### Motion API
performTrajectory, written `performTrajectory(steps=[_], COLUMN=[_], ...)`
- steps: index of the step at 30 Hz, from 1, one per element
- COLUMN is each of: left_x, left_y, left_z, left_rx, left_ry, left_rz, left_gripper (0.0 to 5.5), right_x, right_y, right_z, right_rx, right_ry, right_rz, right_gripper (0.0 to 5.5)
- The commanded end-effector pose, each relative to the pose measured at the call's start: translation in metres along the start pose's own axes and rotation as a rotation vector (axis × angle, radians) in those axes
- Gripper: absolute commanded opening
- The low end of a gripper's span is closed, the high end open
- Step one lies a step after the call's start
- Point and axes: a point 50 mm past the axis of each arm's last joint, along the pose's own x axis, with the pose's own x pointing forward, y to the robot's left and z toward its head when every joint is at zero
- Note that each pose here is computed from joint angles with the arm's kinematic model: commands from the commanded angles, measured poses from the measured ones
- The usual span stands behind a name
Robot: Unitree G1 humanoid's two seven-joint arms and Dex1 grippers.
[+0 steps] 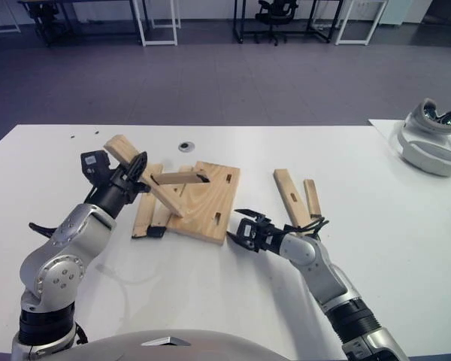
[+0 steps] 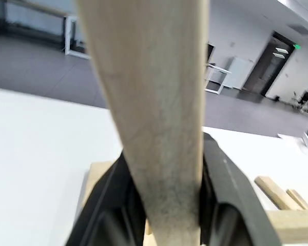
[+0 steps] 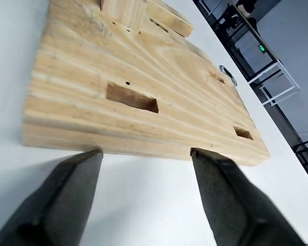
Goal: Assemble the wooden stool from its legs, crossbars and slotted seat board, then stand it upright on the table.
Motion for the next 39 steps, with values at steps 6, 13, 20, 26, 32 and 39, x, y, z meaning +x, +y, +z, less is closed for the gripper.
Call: performTrajectory(steps=[6, 13, 20, 26, 32, 39], left_x=[0.009, 0.024, 0.01, 0.006, -0.018, 0.005], left_y=[0.008, -0.003, -0.011, -0.043, -0.053, 0.026], left_z=[-0.062, 0.001, 0.022, 0.038, 0.092, 0.104], left_rx=[0.28, 0.134, -0.251, -0.562, -0.287, -0.08], left_ry=[0.298, -0.008, -0.077, -0.003, -0.064, -0.223], left_rz=[-0.015, -0.059, -0.194, -0.402, -0.54, -0.166], left_gripper=[1.02, 1.99, 3.2, 4.31, 5.37, 5.37], right_x=[0.0, 0.003, 0.001, -0.002, -0.023, -0.026], right_y=[-0.016, -0.019, -0.024, -0.039, -0.079, -0.091], right_z=[-0.001, -0.002, -0.009, -0.01, -0.017, -0.022], right_rx=[-0.03, -0.002, 0.022, 0.033, 0.116, 0.126], right_ry=[0.025, 0.022, 0.071, 0.082, 0.116, 0.13], right_rz=[-0.094, -0.154, -0.205, -0.265, -0.444, -0.523], right_gripper=[3.19, 3.19, 3.19, 3.19, 3.19, 3.19])
